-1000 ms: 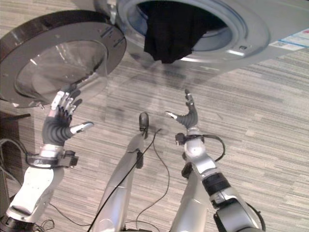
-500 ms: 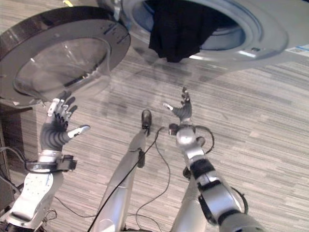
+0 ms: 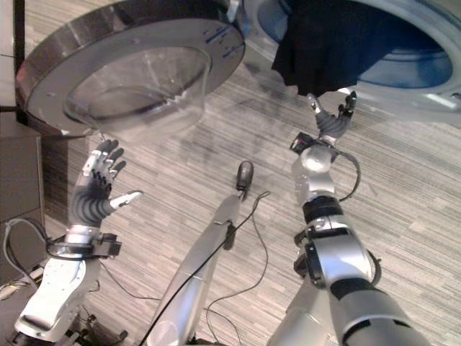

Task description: Grab the laundry basket,head to the washer,open it,put in the laundry and shut it.

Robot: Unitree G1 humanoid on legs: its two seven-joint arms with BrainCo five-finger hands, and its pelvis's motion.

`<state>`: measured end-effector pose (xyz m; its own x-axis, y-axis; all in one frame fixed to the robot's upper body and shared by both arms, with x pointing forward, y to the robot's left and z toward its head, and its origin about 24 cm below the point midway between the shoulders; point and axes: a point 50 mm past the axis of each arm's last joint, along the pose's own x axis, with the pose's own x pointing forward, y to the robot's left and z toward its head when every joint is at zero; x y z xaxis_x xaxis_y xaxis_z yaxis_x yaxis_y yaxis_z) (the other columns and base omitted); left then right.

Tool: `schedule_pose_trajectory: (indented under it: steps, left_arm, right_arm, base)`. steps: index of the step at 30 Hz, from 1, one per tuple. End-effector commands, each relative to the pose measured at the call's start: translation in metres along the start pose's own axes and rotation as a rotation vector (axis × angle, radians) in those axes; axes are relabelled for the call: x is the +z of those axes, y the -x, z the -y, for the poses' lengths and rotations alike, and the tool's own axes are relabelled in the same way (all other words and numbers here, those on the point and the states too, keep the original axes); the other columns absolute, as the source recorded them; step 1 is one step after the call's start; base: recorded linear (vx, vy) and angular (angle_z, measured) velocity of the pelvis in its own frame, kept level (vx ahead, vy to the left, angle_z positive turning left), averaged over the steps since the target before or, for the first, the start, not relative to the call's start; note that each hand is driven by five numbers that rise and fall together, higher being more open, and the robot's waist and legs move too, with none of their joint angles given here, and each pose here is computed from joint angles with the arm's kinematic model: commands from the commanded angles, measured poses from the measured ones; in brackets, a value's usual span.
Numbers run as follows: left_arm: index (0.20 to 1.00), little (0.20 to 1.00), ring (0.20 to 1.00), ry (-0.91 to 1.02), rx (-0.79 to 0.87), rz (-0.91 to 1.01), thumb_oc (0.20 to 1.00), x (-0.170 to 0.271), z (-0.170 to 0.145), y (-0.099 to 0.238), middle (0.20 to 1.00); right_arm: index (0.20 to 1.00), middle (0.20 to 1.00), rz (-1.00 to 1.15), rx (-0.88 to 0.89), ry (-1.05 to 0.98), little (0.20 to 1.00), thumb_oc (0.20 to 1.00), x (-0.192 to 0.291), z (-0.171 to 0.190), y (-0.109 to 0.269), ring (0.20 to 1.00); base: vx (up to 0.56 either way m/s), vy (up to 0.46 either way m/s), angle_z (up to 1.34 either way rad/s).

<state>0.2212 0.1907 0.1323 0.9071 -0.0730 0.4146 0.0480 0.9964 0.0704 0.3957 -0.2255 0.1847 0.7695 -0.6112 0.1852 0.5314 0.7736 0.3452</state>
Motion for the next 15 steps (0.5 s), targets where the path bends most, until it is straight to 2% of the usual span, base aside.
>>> schedule_pose_trajectory:
  steps: [1,5,15]
  left_arm:
    - [1.000,1.000,1.000,0.042,-0.009,0.069,1.000,0.009,0.005,-0.001,1.000]
    - [1.000,1.000,1.000,0.048,-0.012,0.052,1.000,0.006,0.006,0.000,1.000]
    - [1.000,1.000,1.000,0.070,-0.042,0.086,1.000,0.012,0.011,-0.005,1.000]
  right_arm:
    - [1.000,1.000,0.023,-0.007,-0.094,1.000,1.000,0.003,0.005,0.001,1.000]
    - [1.000,1.000,-0.048,-0.017,-0.145,1.000,1.000,-0.011,0.002,0.006,1.000]
    - [1.000,1.000,-0.036,0.005,-0.221,1.000,1.000,0.023,-0.009,-0.018,1.000]
  base:
    - [0.00,0.000,0.00]
    - [0.02,0.017,0.02]
    - [0.00,0.000,0.02]
